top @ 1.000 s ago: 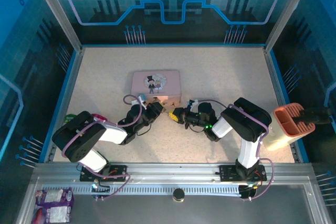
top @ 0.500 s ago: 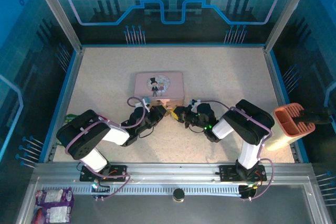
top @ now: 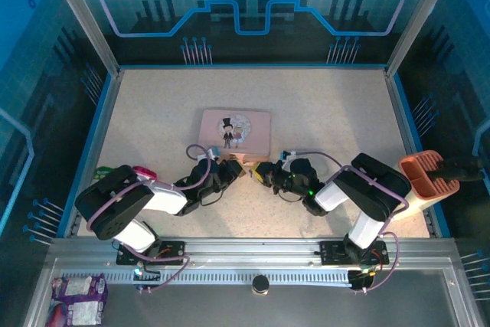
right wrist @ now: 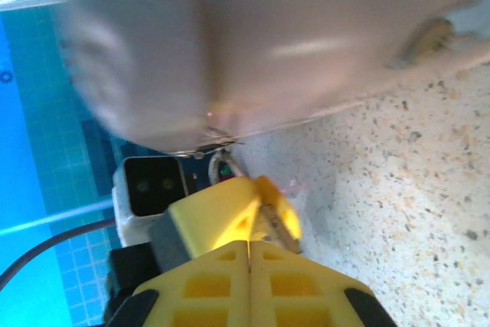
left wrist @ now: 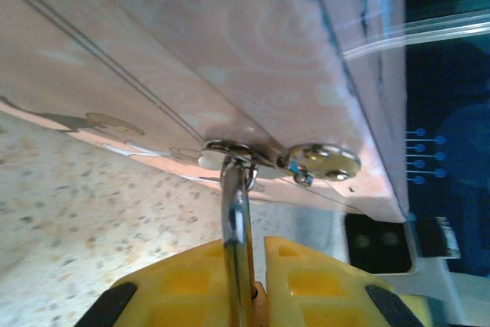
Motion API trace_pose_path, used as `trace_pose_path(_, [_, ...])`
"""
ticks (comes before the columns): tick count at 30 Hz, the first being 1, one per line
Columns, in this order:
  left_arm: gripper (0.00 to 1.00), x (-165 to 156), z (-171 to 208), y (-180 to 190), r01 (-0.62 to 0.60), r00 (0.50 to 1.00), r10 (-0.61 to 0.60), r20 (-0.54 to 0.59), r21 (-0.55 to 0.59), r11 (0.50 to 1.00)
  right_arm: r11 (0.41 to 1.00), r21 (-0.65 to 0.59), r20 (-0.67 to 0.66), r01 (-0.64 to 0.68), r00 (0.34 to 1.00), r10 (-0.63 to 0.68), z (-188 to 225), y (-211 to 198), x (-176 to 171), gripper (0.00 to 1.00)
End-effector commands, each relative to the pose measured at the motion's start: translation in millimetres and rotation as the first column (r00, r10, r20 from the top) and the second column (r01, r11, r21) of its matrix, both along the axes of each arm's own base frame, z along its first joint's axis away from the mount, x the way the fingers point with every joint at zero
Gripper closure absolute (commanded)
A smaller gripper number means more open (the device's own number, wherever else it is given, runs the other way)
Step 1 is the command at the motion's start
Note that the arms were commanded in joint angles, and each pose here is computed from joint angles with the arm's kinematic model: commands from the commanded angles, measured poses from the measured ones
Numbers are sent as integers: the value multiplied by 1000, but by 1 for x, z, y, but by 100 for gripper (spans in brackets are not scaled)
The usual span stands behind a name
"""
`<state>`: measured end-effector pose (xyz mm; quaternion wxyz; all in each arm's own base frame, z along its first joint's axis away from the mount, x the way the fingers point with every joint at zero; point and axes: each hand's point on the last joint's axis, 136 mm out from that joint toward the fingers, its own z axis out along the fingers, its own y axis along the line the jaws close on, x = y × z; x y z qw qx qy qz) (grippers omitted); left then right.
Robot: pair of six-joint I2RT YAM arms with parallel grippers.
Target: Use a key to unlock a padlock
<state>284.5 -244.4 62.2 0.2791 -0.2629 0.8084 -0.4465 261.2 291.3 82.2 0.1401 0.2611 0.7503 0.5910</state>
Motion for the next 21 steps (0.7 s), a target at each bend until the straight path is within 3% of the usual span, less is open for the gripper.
trace_pose_path(1, [100, 12, 22, 3, -18, 998, 15, 69, 40, 999, 999, -50, 42, -3, 999, 6, 3, -4, -4, 100])
trace_pose_path(9, [89, 12, 12, -2, 45, 999, -46, 7, 127, 991, 995, -105, 130, -1, 991, 14, 23, -9, -2, 100])
trace_pose_path(17, [60, 0, 3, 1, 104, 994, -105, -3, 178, 979, 984, -179, 238, 18, 971, 26, 46, -14, 1, 100])
trace_pose_path(21, [50, -7, 12, 8, 126, 988, -141, 58, 211, 969, 977, -209, 283, 44, 959, 18, 58, -19, 0, 100])
